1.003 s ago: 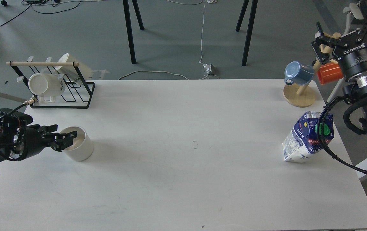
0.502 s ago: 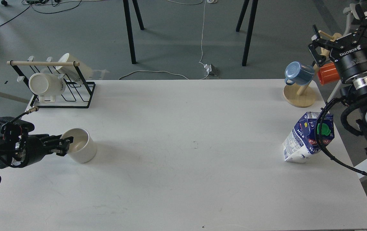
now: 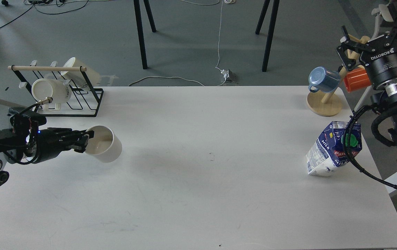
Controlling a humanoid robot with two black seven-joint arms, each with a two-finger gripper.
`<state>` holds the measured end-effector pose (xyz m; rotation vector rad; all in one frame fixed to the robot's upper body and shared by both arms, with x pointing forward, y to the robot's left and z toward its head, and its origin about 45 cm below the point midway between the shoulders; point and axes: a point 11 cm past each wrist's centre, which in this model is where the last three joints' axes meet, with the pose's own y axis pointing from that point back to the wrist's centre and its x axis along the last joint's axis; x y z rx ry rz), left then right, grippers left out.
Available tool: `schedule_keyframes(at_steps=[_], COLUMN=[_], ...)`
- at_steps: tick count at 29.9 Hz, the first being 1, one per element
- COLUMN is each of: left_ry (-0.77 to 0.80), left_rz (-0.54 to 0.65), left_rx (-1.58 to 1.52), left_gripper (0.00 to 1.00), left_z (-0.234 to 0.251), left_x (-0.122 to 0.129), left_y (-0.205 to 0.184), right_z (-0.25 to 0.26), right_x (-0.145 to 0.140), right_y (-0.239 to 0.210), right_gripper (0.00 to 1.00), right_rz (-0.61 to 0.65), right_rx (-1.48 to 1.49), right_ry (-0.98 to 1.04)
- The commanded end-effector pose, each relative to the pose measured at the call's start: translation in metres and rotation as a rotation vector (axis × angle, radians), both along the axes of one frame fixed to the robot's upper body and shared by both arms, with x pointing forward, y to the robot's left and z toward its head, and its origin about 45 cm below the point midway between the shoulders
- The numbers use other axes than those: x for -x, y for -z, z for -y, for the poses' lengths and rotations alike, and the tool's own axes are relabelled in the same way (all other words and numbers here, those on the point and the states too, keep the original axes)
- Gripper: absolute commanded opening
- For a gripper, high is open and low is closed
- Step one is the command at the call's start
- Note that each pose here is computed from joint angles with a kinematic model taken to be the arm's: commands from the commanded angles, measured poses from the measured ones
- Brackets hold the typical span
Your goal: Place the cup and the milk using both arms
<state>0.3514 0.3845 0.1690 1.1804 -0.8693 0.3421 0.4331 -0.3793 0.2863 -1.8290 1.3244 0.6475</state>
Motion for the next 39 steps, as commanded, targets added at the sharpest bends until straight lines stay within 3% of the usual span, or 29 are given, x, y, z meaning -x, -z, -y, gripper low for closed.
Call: schedule_keyframes(at_steps=[1,6,13,22,30,33,36,39], left_ry=[0.071,0.362,0.522,0.514,0.455,0.446,0.44,0.422], left_rz=[0.034,0.05,0.014,-0.046,-0.096,-0.084,-0.058,-0.034], left_rx=[0.01,-0.058,-0.064,-0.105,-0.116,-0.095,-0.071,-0.032], left_gripper=[0.01,0.01,0.02,0.04,0.1,0.25,0.59,0.63], left_z=[0.037,0.168,0.272,0.294,0.277,0.278,0.28,0.279], left_x=[-0.034,-0.056,-0.036,-0.013,-0.009,-0.011,-0.014,-0.02], left_y=[-0.039,-0.038,-0.023,0.021,0.049,0.047,0.042,0.032], right_z=[0.004,0.003,0.013,0.015,0.014,0.014,0.015,0.017], right_x=[0.0,0.0,0.001,0.002,0.003,0.003,0.003,0.006], right_y=[-0.002,-0.003,-0.01,-0.011,-0.009,-0.009,-0.007,-0.002], right_gripper=[0.99,0.99,0.99,0.99,0.99,0.99,0.99,0.99], right_rz=[0.003,0.004,0.016,0.016,0.012,0.012,0.009,-0.002], right_rx=[0.007,0.008,0.019,0.023,0.023,0.023,0.023,0.022], right_ry=[0.005,0.003,0.022,0.025,0.022,0.022,0.023,0.026])
